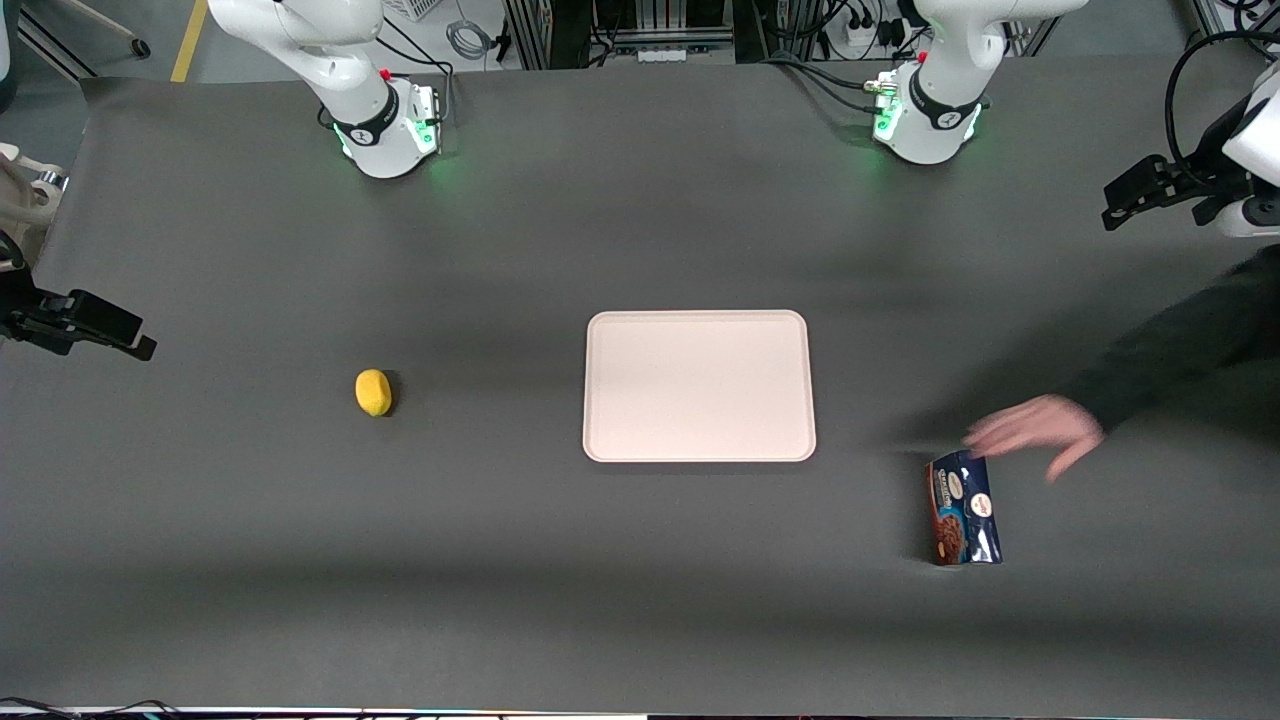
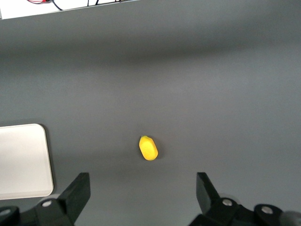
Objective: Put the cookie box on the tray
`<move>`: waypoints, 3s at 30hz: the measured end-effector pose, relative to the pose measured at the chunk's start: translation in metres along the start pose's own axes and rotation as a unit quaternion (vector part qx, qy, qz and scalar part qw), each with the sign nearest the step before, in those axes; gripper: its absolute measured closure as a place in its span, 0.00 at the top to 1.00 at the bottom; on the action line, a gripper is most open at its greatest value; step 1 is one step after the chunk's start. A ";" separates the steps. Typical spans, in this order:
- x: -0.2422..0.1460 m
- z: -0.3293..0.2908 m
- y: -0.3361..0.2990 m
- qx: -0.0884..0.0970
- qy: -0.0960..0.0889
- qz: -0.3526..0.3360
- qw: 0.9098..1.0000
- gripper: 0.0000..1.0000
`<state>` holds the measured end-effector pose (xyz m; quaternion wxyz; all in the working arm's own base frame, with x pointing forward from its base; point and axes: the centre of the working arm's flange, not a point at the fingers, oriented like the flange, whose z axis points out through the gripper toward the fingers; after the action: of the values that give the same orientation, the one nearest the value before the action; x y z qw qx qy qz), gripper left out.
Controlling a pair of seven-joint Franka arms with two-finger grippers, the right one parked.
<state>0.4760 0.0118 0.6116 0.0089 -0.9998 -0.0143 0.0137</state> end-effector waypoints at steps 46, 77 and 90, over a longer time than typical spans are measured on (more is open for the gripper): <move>0.198 0.105 0.089 -0.024 -0.001 -0.018 1.000 1.00; 0.257 0.362 0.092 -0.009 0.026 0.001 1.000 0.66; 0.256 0.339 0.089 -0.002 0.015 0.000 1.000 0.25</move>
<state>0.7253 -0.0642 0.2642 0.0069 -0.9999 -0.0144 -0.0010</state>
